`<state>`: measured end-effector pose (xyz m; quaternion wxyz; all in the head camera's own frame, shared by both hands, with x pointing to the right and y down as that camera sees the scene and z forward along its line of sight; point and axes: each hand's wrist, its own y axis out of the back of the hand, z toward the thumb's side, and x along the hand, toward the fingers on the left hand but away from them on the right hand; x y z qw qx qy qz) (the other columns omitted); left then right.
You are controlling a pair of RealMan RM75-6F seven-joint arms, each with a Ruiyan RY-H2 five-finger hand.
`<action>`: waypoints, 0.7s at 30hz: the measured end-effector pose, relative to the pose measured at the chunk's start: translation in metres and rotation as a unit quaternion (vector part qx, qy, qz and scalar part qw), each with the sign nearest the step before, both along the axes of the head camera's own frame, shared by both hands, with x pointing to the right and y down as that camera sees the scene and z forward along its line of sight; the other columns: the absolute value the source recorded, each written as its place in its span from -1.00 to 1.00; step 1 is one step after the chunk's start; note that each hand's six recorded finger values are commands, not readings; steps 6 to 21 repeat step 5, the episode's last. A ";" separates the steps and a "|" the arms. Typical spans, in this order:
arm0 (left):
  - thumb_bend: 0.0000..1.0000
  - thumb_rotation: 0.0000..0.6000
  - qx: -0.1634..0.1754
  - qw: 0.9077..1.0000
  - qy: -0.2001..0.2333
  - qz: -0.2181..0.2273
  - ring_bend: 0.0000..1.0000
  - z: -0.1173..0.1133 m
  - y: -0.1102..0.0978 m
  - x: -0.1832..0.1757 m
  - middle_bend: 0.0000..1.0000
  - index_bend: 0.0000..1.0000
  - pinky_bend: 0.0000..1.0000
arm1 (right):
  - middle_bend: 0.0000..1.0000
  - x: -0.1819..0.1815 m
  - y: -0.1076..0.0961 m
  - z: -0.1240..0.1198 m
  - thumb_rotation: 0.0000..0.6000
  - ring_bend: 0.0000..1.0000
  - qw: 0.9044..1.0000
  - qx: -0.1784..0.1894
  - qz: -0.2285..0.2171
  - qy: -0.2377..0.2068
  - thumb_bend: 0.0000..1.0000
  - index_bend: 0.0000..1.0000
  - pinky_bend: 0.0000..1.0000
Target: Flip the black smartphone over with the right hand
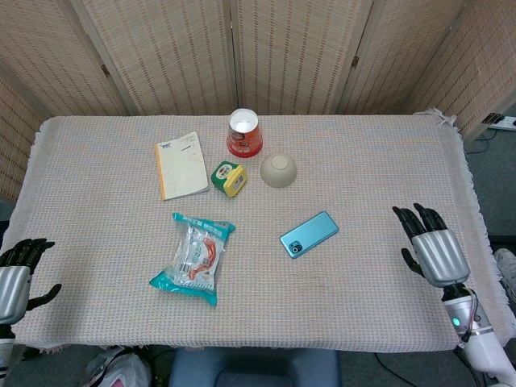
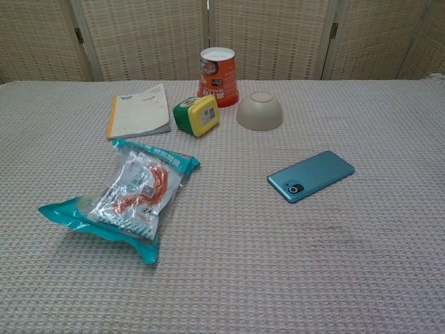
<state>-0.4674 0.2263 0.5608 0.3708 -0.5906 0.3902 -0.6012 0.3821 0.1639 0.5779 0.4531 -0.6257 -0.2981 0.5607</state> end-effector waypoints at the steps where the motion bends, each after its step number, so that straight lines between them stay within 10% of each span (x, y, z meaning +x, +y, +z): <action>1: -0.60 1.00 0.000 1.000 0.002 0.002 -0.67 0.001 -0.001 0.003 -0.57 -0.52 -0.50 | -0.62 0.009 0.008 -0.006 1.00 -0.86 1.000 0.006 0.013 -0.004 -0.34 -0.93 -0.68; 21: -0.60 1.00 0.013 1.000 0.012 0.006 -0.67 0.001 -0.006 0.012 -0.57 -0.52 -0.50 | -0.60 0.033 0.034 -0.023 1.00 -0.86 0.998 0.018 0.051 -0.019 -0.34 -0.89 -0.68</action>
